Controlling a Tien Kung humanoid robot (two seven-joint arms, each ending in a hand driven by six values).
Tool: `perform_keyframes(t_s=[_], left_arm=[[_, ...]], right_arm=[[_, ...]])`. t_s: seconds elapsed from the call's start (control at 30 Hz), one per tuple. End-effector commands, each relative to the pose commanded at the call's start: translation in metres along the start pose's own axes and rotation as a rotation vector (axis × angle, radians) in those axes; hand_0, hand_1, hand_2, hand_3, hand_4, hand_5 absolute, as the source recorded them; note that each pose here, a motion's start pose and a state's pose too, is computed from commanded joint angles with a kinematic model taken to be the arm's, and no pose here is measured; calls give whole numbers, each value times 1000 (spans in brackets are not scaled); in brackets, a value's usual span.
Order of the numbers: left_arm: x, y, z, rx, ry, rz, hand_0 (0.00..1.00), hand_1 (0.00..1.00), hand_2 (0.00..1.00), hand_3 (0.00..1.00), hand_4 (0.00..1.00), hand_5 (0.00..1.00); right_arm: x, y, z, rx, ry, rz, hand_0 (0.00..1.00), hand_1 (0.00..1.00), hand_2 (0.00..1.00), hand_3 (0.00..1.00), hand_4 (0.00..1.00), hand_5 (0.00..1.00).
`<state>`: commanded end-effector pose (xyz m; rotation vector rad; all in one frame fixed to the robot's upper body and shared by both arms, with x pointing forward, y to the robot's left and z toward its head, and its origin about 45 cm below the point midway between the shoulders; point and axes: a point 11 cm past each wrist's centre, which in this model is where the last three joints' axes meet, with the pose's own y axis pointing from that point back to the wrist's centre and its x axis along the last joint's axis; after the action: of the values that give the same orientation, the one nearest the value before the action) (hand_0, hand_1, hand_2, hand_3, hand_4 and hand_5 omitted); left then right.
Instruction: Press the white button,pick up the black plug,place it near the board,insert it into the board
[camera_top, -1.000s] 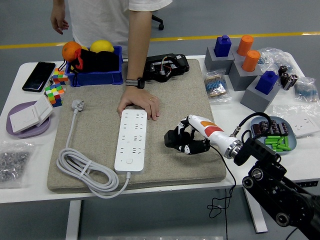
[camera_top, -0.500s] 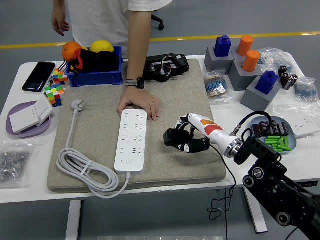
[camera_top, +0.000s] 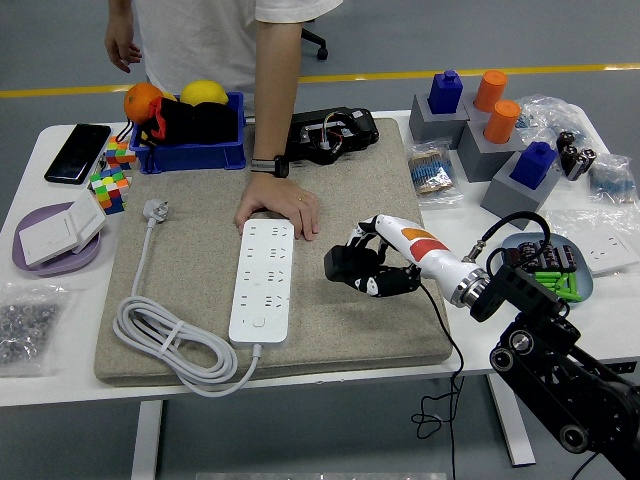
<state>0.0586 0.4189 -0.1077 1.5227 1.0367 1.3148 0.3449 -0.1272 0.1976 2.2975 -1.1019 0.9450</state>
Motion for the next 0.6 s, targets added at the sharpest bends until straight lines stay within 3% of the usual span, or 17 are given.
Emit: perform_keyframes(t_s=[0.23, 0.6], left_arm=[[0, 0, 1, -1, -3, 1, 707, 682, 631, 706, 572, 222], [1, 0, 1, -1, 0, 1, 706, 682, 632, 705, 571, 222]], right_arm=[[-10, -10, -45, 110, 11, -51, 336, 458, 496, 589, 851, 2], [-36, -32, -64, 163, 47, -122, 331, 460, 497, 589, 853, 2]])
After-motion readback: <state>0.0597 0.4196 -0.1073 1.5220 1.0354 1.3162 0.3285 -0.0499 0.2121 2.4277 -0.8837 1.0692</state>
